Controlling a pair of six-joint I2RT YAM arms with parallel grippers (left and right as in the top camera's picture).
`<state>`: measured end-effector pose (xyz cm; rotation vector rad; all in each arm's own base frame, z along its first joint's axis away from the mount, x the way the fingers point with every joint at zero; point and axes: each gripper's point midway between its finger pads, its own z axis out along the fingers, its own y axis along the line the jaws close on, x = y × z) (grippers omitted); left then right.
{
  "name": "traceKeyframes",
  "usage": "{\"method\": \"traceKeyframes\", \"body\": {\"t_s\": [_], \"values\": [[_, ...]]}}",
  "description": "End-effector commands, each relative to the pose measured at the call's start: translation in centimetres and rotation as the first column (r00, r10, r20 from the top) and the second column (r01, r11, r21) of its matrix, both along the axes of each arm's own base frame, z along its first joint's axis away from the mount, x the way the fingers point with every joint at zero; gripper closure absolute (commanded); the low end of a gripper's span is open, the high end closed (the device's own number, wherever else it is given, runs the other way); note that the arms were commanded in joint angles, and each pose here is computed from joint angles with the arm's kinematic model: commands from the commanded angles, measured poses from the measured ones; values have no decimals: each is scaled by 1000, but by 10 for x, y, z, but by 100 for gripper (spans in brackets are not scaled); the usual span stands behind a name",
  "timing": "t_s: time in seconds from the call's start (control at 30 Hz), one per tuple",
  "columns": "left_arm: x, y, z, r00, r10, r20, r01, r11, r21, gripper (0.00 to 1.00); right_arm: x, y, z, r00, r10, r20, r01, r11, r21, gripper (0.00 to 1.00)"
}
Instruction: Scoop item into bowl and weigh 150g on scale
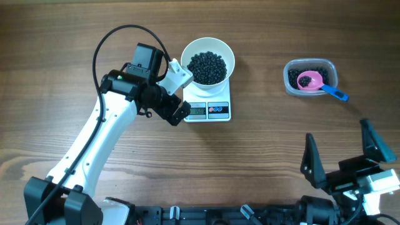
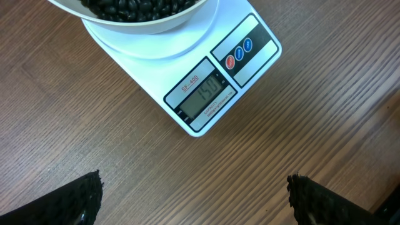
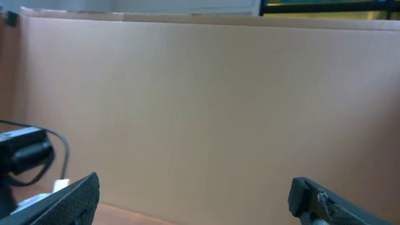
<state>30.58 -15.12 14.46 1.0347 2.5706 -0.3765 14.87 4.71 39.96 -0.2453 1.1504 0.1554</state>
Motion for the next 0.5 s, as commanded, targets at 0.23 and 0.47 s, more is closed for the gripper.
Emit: {"method": "traceKeyframes", "body": {"t_s": [0.23,0.47], "values": [[2,-1,1,1000,-13,4,13,1000,-10,0,17,-1,-16,997,29,77,-33,998,55,0],[2,-1,1,1000,-13,4,13,1000,-10,0,16,-6,-17,962,3,273,-22,998,64,0]]}}
